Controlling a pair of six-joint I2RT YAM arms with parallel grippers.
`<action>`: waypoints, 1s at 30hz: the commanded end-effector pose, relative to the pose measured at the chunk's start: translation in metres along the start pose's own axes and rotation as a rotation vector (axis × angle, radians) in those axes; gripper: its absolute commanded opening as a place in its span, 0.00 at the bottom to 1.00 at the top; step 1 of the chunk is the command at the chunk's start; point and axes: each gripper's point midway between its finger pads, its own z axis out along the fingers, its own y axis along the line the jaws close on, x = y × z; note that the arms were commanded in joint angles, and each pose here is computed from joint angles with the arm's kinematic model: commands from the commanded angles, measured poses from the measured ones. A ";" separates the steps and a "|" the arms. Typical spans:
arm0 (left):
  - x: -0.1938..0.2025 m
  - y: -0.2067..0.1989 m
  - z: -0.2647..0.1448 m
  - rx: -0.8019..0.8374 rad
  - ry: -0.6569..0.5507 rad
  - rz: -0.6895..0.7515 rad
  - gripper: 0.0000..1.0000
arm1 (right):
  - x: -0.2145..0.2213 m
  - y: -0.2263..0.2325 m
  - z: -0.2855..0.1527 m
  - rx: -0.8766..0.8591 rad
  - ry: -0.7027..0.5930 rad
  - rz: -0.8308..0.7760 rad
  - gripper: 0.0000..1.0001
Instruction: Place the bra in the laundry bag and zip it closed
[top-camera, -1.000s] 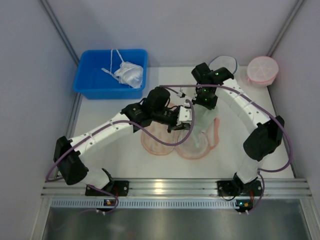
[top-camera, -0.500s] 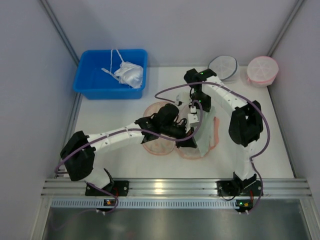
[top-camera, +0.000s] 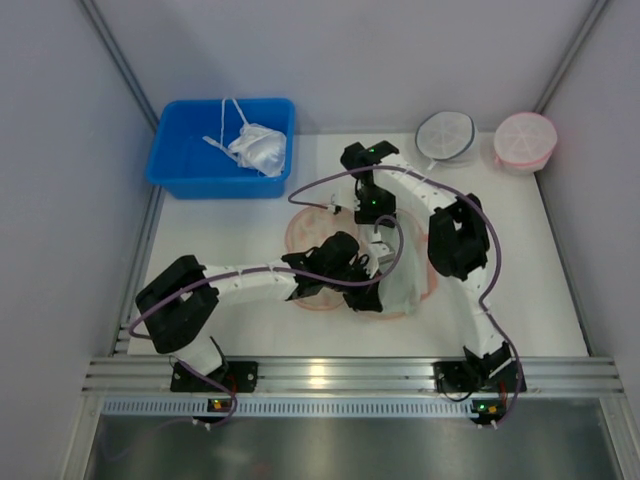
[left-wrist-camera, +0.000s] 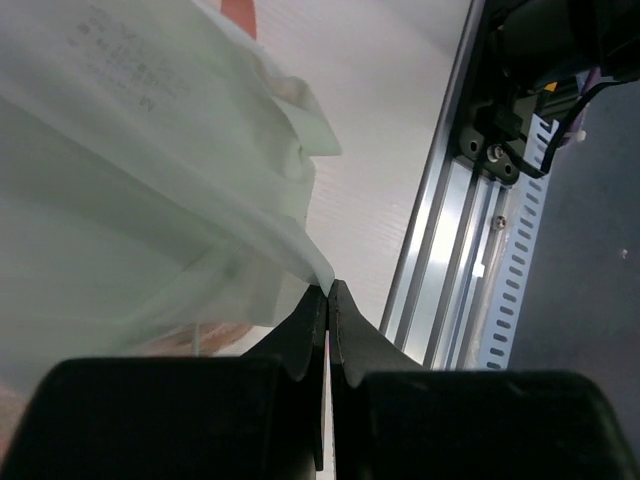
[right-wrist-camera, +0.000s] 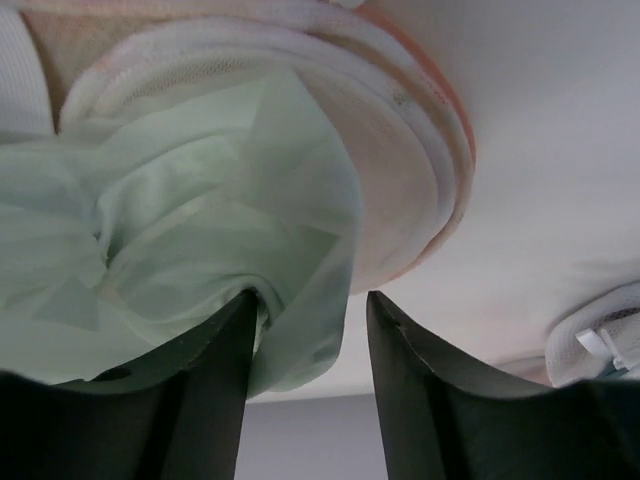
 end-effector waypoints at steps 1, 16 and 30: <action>-0.018 0.005 0.000 -0.045 -0.087 -0.019 0.00 | 0.002 0.011 -0.022 -0.027 0.037 -0.004 0.52; -0.019 0.039 -0.020 -0.081 -0.064 -0.165 0.00 | 0.013 -0.028 -0.124 0.166 -0.436 0.408 0.99; -0.005 0.040 -0.026 -0.089 -0.035 -0.175 0.37 | 0.015 0.029 -0.068 -0.240 -0.690 0.747 0.28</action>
